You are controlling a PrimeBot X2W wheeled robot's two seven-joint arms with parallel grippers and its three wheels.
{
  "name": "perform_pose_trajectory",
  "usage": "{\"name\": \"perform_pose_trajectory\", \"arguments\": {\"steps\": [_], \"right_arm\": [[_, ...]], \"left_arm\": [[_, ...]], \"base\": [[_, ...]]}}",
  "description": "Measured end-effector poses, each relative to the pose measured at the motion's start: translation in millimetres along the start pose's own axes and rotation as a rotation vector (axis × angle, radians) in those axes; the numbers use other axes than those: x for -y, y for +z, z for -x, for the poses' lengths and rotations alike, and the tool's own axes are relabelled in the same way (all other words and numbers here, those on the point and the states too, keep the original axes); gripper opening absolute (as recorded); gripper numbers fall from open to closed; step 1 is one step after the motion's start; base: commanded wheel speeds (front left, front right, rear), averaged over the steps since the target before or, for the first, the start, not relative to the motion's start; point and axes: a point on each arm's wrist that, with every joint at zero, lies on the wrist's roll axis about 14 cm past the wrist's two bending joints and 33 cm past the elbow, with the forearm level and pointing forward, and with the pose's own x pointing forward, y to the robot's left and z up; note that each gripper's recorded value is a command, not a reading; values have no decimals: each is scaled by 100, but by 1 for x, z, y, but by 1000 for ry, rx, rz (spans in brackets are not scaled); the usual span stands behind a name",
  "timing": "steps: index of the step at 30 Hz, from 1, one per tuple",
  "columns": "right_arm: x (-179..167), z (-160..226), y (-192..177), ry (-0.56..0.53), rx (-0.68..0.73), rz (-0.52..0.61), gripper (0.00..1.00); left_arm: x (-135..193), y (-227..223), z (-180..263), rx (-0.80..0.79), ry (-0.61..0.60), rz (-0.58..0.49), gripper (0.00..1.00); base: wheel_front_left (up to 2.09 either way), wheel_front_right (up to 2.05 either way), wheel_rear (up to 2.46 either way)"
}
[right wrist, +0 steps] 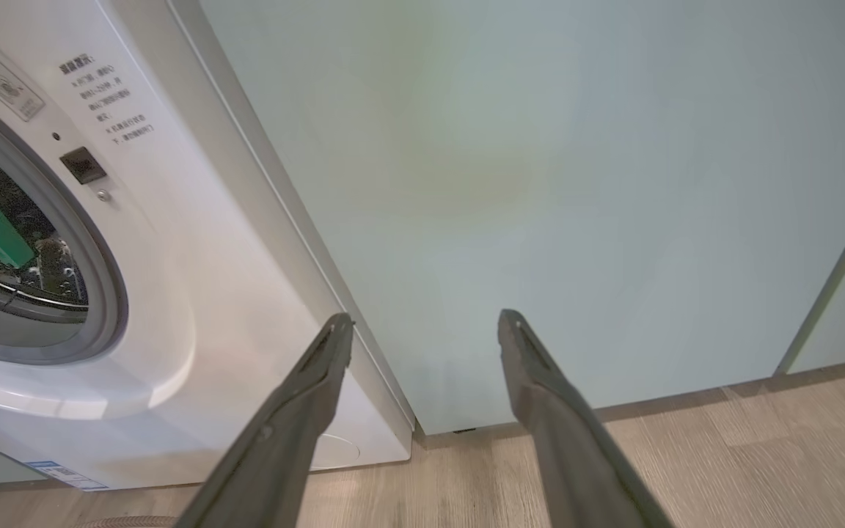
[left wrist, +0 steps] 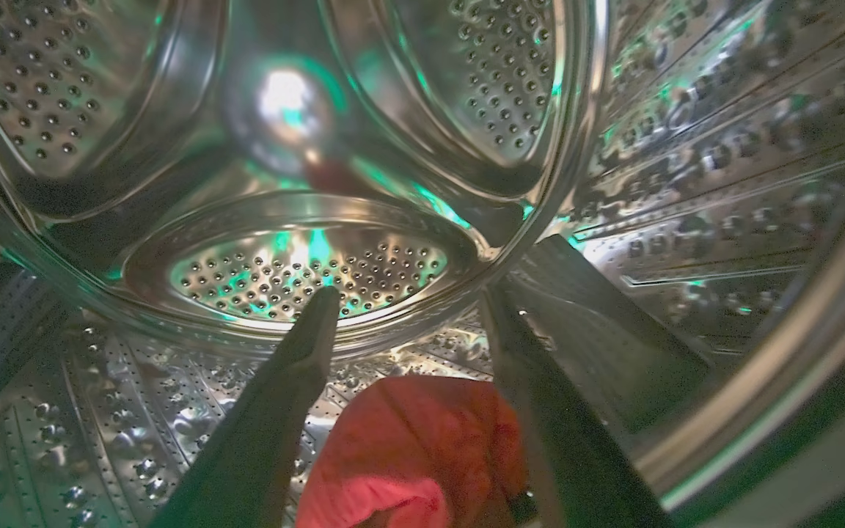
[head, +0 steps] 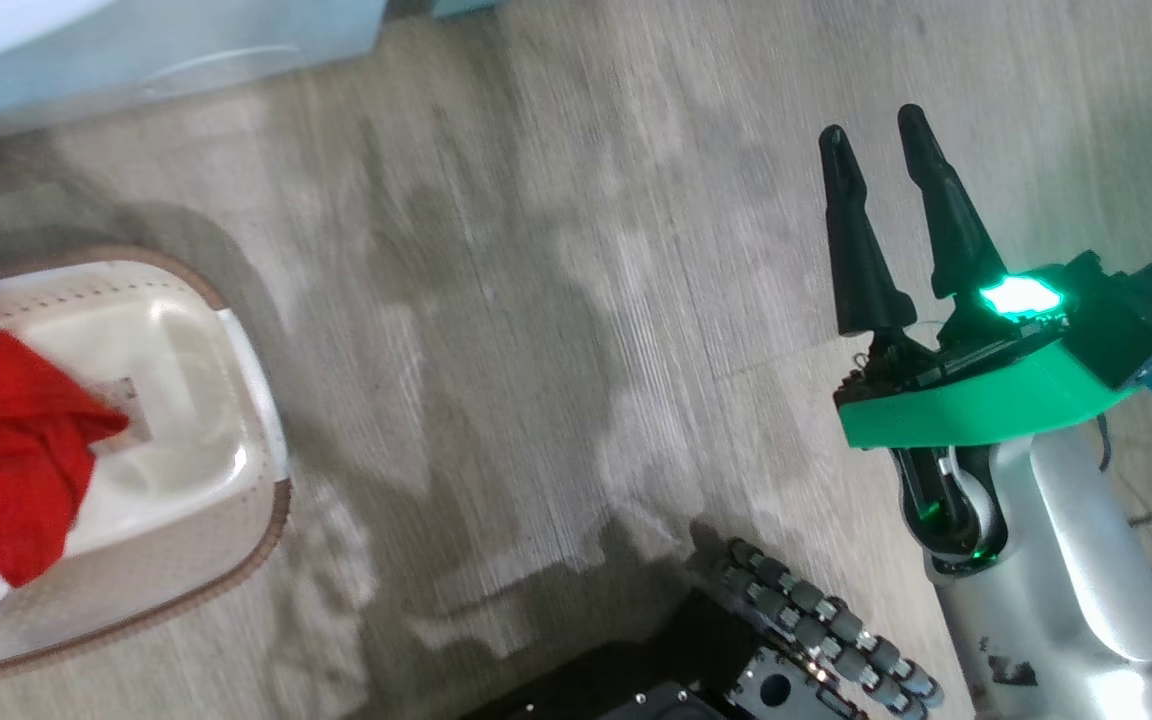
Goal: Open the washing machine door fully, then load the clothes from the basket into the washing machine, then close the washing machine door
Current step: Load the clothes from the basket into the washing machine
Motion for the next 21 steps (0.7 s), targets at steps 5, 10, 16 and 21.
{"name": "perform_pose_trajectory", "arguments": {"steps": [5,10,16,21], "right_arm": [[-9,-1,14,29,39,11,100],[-19,4,35,57,91,25,100],[-28,22,52,76,127,31,100],[-35,42,67,91,161,33,100]], "left_arm": [[7,13,18,1,-15,21,100],[15,26,51,-9,-27,36,100],[27,42,100,-26,-53,38,100],[33,62,146,-18,-53,48,100]], "base": [[0,0,0],[0,0,0],[0,0,0],[0,0,0]]}}
